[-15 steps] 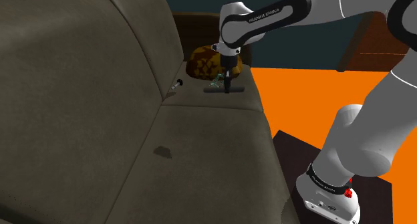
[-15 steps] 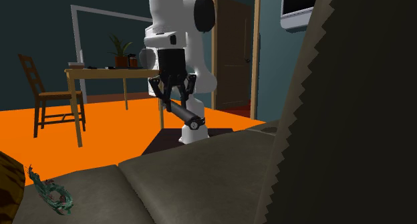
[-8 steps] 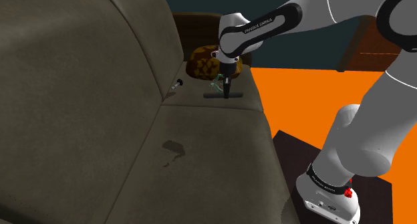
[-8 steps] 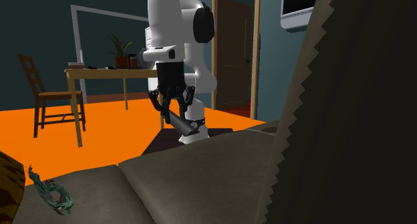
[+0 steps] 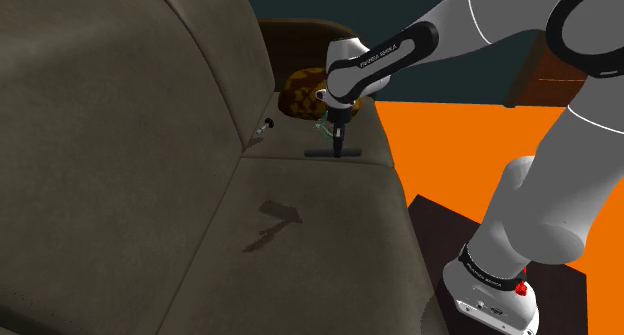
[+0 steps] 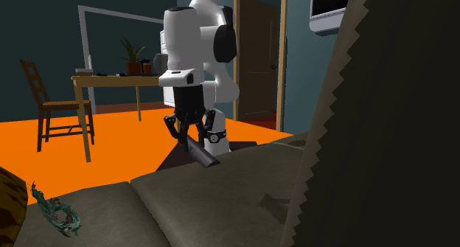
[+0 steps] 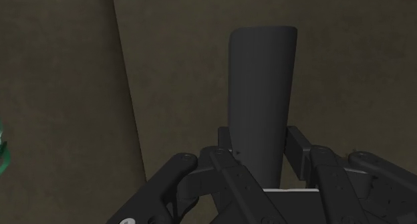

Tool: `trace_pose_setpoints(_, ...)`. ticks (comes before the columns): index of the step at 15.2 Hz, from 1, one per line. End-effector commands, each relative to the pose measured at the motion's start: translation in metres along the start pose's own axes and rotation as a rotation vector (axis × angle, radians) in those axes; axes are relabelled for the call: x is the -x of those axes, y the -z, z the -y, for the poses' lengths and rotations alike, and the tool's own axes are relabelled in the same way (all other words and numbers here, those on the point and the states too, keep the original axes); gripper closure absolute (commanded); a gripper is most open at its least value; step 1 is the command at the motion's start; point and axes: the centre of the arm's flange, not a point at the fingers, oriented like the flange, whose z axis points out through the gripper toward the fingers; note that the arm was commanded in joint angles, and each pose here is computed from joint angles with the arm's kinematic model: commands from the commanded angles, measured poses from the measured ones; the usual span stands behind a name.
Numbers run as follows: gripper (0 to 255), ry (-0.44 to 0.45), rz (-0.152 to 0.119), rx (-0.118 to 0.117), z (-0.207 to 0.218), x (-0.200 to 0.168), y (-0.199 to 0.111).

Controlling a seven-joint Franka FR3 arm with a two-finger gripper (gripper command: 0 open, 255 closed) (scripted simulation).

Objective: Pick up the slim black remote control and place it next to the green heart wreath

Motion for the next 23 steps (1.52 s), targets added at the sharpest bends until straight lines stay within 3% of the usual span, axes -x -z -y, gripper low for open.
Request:
trace_pose_setpoints(1,255,0.000,-0.001,0.001,-0.002,0.000,-0.011)
trace_pose_setpoints(16,255,0.000,-0.001,0.001,-0.008,-0.002,-0.094)
trace_pose_setpoints(23,255,0.000,-0.001,0.001,-0.008,-0.002,-0.094)
